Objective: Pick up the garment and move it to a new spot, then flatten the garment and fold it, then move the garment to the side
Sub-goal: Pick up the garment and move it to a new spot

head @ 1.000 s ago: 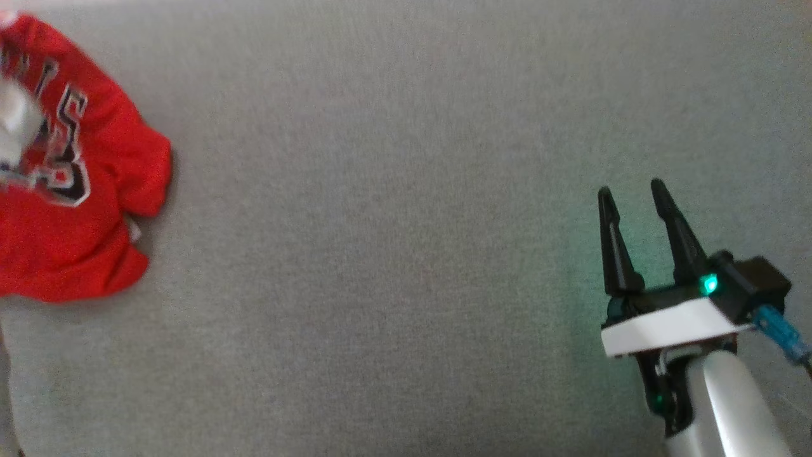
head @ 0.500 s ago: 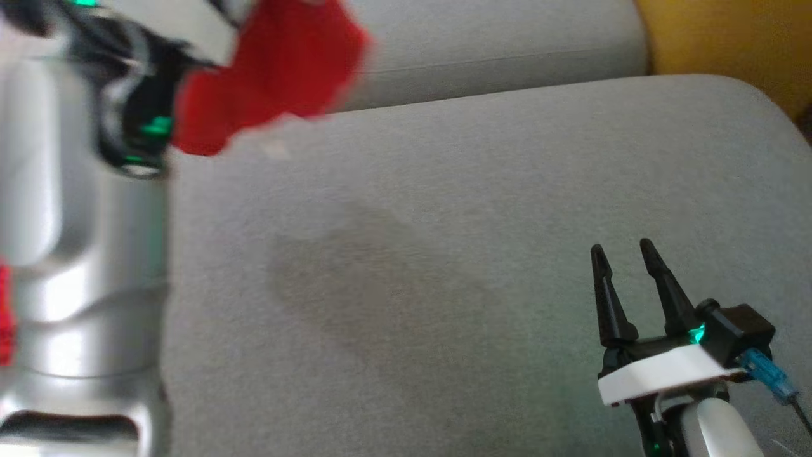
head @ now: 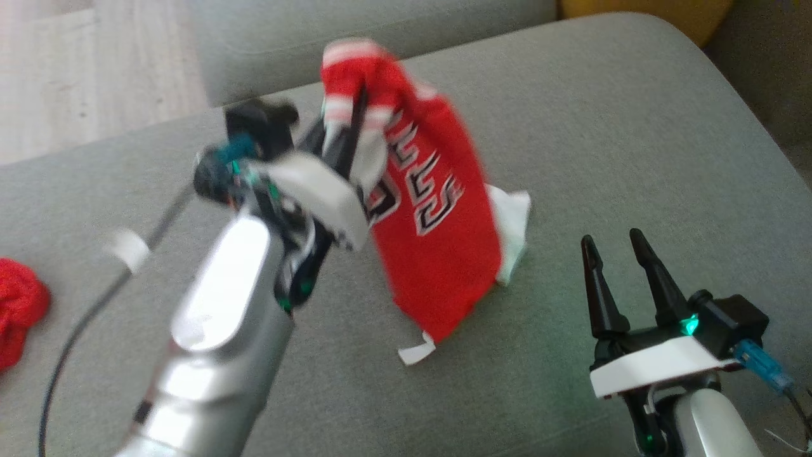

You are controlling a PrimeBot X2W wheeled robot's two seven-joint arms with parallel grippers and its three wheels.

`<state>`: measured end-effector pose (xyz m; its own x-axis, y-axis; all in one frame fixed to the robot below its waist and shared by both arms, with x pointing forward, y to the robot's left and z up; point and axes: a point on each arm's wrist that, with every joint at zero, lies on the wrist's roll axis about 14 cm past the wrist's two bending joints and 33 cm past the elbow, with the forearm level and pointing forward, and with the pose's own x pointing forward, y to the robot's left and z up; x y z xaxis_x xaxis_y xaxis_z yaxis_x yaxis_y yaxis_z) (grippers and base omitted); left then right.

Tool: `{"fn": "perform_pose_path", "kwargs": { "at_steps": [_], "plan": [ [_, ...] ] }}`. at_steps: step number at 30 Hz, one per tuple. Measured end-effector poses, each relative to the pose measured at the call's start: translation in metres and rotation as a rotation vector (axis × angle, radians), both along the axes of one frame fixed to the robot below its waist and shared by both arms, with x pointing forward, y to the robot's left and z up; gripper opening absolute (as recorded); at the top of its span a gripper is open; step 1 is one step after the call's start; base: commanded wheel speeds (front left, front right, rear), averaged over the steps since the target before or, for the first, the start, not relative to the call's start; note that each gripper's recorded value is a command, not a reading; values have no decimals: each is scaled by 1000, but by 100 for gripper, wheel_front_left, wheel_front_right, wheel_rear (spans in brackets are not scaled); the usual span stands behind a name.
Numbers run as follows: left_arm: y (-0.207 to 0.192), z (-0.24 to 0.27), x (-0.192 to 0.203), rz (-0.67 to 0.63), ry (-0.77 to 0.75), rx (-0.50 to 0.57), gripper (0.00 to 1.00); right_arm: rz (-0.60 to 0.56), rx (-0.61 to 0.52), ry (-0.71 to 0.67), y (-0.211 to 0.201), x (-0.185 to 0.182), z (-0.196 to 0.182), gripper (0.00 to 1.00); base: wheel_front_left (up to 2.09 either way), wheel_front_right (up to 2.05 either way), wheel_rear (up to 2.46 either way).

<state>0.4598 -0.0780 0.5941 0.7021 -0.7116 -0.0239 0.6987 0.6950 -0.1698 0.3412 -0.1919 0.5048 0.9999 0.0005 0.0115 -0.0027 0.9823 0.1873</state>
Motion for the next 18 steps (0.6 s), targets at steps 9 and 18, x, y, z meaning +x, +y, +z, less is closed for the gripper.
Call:
{"fn": "perform_pose_path", "kwargs": {
  "at_steps": [9, 18],
  "plan": [
    [23, -125, -25, 111, 188, 72, 100, -39, -3, 18, -13, -1, -6, 100, 0, 0, 0],
    [99, -108, -35, 321, 75, -91, 100, 2, -25, -2, -3, 3, 5, 100, 0, 0, 0]
  ]
}}
